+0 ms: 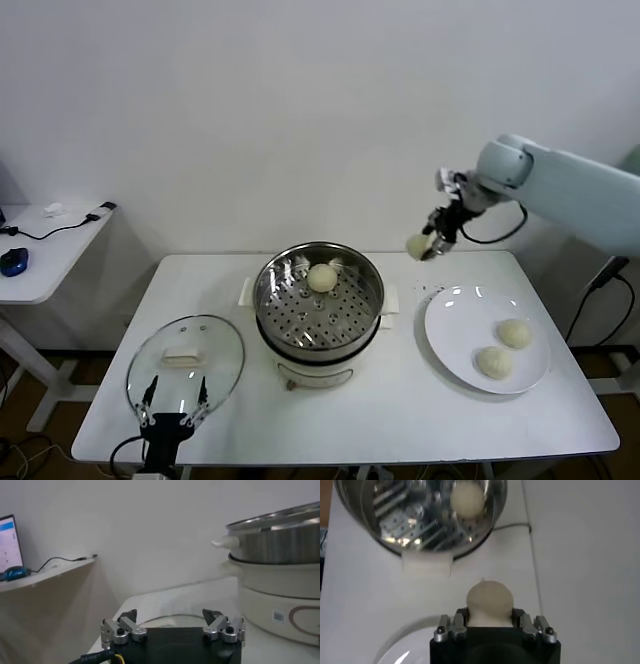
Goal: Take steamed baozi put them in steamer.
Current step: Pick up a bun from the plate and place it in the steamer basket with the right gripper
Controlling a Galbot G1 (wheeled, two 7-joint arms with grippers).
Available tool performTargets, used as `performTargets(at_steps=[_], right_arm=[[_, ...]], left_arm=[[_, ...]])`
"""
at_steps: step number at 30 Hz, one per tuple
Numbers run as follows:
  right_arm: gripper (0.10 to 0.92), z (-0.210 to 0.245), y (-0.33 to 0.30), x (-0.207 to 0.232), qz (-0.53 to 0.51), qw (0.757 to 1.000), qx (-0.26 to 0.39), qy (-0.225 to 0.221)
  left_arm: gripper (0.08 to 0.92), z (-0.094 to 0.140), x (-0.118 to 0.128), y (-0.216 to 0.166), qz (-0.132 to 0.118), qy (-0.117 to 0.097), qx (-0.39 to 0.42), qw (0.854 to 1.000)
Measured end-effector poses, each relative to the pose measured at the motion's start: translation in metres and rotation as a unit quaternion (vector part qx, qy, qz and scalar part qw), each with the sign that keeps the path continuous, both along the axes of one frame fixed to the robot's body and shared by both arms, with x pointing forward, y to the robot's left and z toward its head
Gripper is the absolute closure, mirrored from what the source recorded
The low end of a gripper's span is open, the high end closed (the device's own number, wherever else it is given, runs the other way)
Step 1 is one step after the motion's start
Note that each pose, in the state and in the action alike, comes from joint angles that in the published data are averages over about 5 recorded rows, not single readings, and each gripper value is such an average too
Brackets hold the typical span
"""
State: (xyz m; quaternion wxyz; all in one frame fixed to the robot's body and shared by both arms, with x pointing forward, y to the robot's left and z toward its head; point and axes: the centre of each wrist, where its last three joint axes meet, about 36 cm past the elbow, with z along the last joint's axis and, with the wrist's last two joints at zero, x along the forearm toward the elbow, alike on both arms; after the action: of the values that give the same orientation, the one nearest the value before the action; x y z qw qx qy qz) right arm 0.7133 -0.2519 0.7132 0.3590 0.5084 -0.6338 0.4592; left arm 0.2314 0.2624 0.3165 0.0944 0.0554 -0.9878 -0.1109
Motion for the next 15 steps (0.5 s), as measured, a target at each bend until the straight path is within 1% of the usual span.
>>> performTargets(at_steps=[3,7,11,15], right_arm=[[0.454,0.013,0.041,0.000,0.018,1.000,0.010,-0.002],[0.454,0.016,0.094,-0.003,0.039,0.999,0.017,-0.001],[0.454,0.006,0.142,-0.008,0.054,0.998,0.016,0.004],[0.454,-0.016,0.182,-0.015,0.067,0.998,0.008,0.014]], left_arm=[[0.177,0.002,0.004,-0.001,-0.004,-0.003,0.001,1.000],[0.177,0.004,0.009,-0.004,-0.011,-0.007,0.001,1.000],[0.177,0.005,0.011,-0.005,-0.015,-0.011,0.000,1.000],[0.177,0.006,0.013,-0.002,-0.015,-0.012,0.001,1.000]])
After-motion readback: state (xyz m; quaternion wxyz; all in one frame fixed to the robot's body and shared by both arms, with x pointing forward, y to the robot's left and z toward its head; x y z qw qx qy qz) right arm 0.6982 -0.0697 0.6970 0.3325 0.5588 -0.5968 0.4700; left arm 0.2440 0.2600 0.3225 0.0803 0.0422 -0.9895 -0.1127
